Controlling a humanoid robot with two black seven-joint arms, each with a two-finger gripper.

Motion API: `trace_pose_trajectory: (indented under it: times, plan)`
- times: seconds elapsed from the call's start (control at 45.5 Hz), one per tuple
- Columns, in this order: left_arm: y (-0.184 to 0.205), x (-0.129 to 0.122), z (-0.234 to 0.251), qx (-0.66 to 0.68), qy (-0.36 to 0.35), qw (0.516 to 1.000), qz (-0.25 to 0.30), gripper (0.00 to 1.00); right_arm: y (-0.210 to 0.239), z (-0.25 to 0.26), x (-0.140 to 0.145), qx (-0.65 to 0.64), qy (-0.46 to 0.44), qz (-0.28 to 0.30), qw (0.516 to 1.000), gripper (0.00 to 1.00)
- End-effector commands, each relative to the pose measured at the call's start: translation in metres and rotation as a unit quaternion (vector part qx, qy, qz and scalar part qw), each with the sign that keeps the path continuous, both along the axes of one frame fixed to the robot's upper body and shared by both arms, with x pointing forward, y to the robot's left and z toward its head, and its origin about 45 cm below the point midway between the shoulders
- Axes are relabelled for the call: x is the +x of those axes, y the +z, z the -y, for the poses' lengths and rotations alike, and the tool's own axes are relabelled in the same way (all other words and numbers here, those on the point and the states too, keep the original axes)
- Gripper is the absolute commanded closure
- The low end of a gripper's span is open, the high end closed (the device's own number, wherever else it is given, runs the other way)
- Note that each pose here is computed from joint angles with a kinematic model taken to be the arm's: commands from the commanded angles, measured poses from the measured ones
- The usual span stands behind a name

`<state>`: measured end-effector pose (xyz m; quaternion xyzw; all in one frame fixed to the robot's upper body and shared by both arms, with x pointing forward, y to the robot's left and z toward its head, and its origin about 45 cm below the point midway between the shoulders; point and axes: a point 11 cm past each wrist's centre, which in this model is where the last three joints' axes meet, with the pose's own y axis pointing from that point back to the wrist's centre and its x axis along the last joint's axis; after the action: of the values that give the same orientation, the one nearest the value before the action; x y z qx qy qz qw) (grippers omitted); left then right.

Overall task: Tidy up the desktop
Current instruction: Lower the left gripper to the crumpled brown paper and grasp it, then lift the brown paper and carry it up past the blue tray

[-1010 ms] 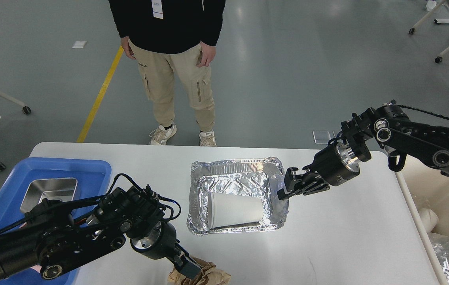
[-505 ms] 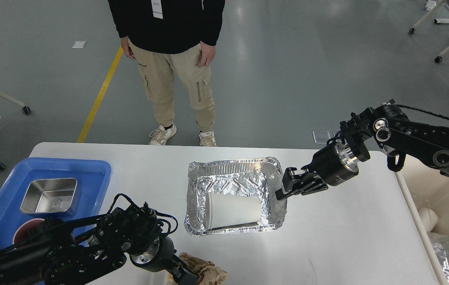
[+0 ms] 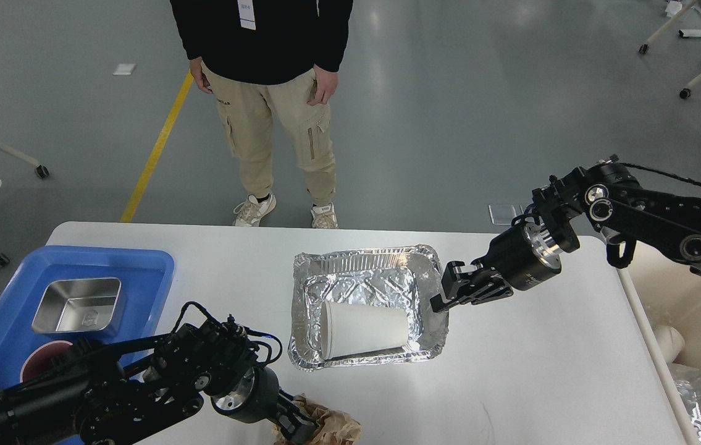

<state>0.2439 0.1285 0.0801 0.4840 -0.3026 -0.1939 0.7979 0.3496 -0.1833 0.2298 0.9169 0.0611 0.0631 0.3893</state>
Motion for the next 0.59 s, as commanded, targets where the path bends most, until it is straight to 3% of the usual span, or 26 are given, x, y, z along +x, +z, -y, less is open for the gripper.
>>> trace_pose_trajectory:
  times: [0.0,0.176,0.571]
  plan:
    - [0.004,0.000,0.002,-0.016,-0.007,1.000,-0.011,0.80,0.000,0.000,-0.001,0.001,0.001,0.000,1.000,1.00]
    - [0.003,-0.005,0.003,-0.020,-0.018,0.999,-0.020,0.90,0.000,0.001,-0.001,0.000,-0.001,0.000,1.000,1.00]
    - [0.031,-0.002,-0.027,-0.057,-0.008,0.998,-0.021,0.91,-0.005,0.007,-0.002,-0.003,-0.008,-0.005,1.000,1.00]
